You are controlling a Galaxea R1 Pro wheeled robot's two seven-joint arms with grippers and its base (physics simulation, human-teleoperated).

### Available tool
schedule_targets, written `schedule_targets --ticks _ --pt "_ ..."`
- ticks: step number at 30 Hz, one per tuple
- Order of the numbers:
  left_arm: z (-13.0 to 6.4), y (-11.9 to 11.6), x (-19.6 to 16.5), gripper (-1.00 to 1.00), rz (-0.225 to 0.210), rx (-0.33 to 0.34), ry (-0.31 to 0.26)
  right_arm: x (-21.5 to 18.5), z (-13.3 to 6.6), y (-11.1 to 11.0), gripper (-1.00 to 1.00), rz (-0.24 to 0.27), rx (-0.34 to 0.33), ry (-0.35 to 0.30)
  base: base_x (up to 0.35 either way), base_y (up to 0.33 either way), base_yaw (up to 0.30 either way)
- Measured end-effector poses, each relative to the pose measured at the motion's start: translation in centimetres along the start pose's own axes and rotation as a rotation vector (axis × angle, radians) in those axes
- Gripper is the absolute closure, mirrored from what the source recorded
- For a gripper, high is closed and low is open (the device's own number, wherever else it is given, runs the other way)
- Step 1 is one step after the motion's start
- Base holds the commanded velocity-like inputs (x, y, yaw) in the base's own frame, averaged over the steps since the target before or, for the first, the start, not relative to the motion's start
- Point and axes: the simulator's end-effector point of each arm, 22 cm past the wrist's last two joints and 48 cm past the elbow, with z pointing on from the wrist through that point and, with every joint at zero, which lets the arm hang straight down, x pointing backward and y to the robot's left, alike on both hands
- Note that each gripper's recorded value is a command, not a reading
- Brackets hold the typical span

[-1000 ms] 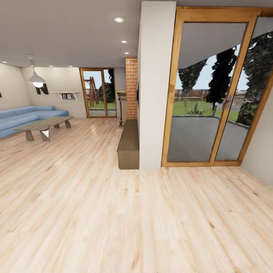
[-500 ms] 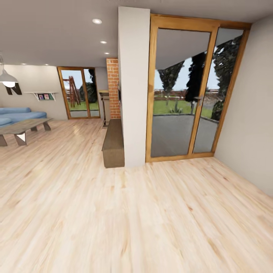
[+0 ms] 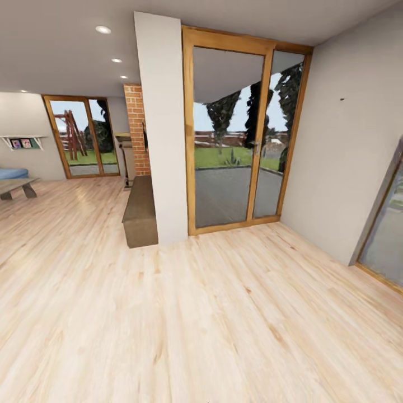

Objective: In the kitchen, take the Vidalia onion out of the sink, dice it on the chopping board with the paring knife, put the diced onion into the bowl on the countertop, then place both the paring knife and the chopping board into the sink.

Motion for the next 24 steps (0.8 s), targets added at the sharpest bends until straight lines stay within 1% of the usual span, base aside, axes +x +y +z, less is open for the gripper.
schedule_targets --ticks 24 --pt "-0.01 0.08 0.05 -1.00 0.001 -0.001 0.001 0.03 0.00 0.00 -1.00 0.000 0.000 0.000 -0.001 -0.003 -0.279"
